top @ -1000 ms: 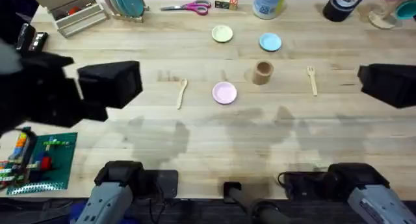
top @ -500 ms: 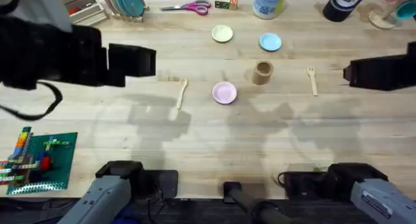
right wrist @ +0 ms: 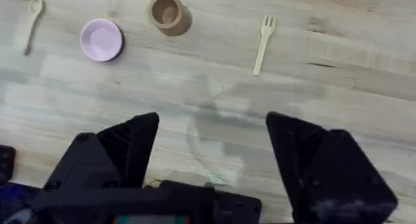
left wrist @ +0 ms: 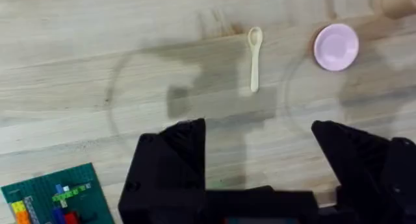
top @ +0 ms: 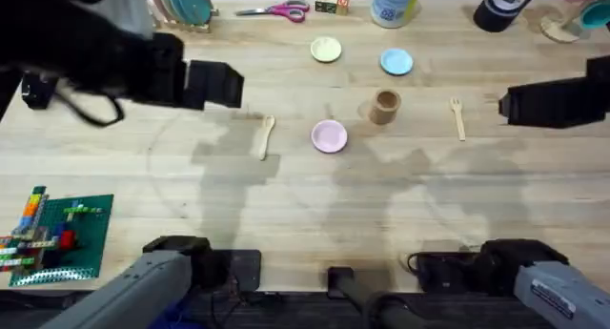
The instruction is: Pick up a utensil and set it on the pink plate, then put the other utensil in the container.
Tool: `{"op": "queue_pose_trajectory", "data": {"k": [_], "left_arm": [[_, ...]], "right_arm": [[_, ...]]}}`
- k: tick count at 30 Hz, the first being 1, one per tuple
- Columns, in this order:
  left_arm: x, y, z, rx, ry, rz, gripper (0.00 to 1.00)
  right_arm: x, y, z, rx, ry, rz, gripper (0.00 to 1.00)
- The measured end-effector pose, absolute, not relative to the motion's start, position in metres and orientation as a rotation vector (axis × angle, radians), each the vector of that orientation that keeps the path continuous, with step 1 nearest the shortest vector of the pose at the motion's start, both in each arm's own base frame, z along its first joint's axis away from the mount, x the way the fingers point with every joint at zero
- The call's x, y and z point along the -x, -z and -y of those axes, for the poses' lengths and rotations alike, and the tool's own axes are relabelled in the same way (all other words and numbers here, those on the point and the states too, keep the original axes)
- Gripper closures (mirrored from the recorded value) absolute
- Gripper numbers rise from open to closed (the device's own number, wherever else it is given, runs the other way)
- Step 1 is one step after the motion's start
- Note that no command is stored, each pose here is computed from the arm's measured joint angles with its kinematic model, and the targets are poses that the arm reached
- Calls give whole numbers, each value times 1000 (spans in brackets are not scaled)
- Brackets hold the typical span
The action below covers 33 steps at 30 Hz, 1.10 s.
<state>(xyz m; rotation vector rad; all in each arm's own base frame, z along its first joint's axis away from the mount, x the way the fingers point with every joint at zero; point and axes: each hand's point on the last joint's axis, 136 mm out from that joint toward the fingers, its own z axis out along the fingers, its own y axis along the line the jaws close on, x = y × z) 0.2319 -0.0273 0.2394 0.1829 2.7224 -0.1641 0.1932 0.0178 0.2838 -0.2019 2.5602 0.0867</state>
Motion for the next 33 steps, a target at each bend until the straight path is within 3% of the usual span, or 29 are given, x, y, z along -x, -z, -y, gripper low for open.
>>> {"op": "queue_pose_trajectory", "data": {"k": [12,13,24,33], "left_arm": [[-252,-165,54,-290,191,-2760,6],[-259,-141,64,-330,191,-2787,7],[-279,-88,89,-459,132,-2892,7],[-288,-59,92,-401,118,-2960,8]], "right_arm": [[-193,-284,-18,202,-87,-2560,3],[-193,-284,-18,202,-87,-2560,3],[-193,-284,-18,202,-86,-2560,3],[-193,-284,-18,202,-86,-2560,3]]}}
